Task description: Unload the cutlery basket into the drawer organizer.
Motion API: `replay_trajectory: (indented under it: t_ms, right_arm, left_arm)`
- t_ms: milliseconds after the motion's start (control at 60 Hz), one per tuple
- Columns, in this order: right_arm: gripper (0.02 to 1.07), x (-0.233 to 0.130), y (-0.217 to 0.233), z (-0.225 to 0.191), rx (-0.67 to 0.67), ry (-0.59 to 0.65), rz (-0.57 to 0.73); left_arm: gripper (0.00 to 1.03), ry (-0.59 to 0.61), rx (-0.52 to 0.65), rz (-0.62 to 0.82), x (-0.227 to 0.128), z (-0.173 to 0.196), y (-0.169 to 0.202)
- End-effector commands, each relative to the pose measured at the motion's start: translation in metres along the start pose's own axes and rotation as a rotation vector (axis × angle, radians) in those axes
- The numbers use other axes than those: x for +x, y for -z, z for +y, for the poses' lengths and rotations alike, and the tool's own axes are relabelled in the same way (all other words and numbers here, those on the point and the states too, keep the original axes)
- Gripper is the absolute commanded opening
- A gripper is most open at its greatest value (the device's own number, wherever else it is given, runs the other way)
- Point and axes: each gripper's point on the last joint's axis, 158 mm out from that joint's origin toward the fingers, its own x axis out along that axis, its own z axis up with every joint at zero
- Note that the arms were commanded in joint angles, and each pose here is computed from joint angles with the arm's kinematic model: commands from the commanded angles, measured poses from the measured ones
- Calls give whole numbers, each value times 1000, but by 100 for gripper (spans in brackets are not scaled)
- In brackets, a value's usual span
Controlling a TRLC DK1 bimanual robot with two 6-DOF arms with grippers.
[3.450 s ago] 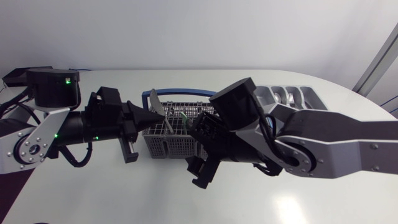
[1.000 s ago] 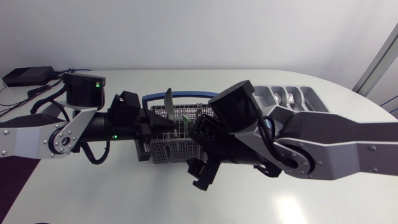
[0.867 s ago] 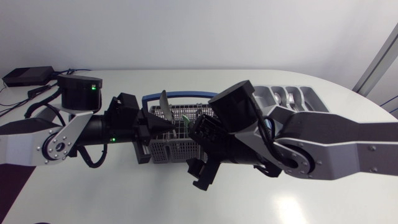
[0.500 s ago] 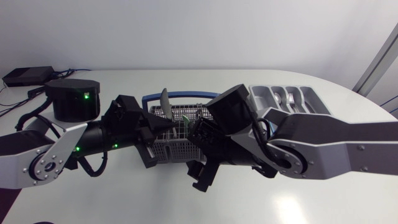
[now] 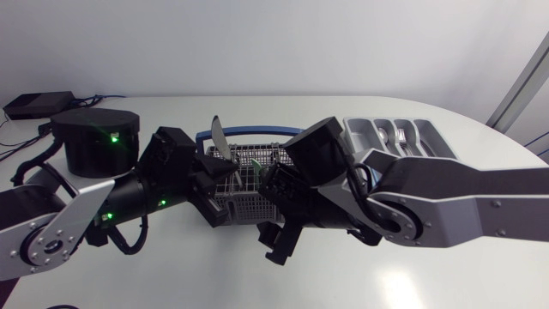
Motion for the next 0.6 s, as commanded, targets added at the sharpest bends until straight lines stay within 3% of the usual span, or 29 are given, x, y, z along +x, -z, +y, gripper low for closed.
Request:
replay_trajectory:
  t_ms: [0, 583]
  right_arm:
    - [89, 5, 2, 4, -5, -6, 11]
    - [89, 5, 14, 4, 4, -1, 18]
  left_arm:
    - [16, -15, -62, -30, -3, 2, -16]
    - [16, -135, -142, -6, -2, -3, -26]
